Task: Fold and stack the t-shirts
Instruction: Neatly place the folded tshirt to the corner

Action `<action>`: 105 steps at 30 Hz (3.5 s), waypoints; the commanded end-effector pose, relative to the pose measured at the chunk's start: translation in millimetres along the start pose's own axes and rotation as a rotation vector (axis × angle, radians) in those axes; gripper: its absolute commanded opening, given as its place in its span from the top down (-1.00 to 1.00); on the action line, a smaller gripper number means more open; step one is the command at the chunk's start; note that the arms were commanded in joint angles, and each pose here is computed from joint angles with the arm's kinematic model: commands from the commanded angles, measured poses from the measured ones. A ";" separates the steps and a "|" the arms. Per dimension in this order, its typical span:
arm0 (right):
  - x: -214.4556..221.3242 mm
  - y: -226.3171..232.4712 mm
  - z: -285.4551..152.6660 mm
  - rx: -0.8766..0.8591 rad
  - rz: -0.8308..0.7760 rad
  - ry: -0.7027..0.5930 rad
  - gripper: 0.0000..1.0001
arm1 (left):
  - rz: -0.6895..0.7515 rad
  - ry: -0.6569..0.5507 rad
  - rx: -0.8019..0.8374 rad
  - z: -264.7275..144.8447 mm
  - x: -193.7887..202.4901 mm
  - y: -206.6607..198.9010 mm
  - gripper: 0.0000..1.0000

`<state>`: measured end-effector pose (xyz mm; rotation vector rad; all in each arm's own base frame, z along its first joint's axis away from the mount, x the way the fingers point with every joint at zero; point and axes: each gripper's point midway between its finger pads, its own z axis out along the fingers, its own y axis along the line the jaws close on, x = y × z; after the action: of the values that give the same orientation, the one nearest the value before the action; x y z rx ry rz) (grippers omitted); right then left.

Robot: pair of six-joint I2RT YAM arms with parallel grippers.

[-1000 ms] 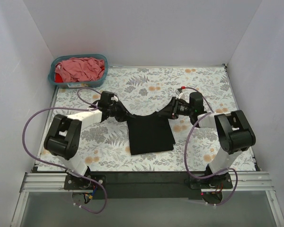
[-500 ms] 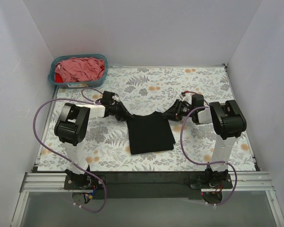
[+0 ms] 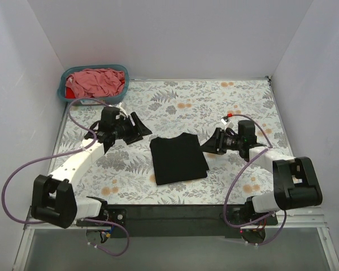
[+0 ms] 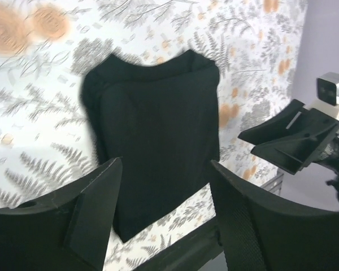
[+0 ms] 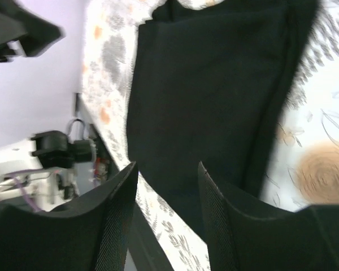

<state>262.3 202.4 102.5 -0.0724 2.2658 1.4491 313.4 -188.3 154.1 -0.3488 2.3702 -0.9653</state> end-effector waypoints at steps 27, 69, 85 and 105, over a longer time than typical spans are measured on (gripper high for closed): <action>51.5 -36.8 -14.1 0.483 -0.230 0.228 -0.27 | -0.054 0.215 -0.221 -11.9 105.9 66.0 -0.20; 22.8 41.6 -50.8 0.440 -0.463 0.185 -0.28 | 0.087 -0.099 -1.194 -81.2 -74.0 222.6 1.00; 26.1 39.9 -43.1 0.423 -0.431 0.256 -0.28 | 0.071 -0.187 -1.670 -160.2 -178.0 314.1 1.00; 16.9 37.0 -34.0 0.486 -0.312 0.297 -0.27 | 0.045 -0.276 -1.729 -171.3 -234.7 360.1 0.59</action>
<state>219.3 187.8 125.5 -0.5099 2.6530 0.7362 382.8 253.4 77.6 -0.8486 2.3620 1.2803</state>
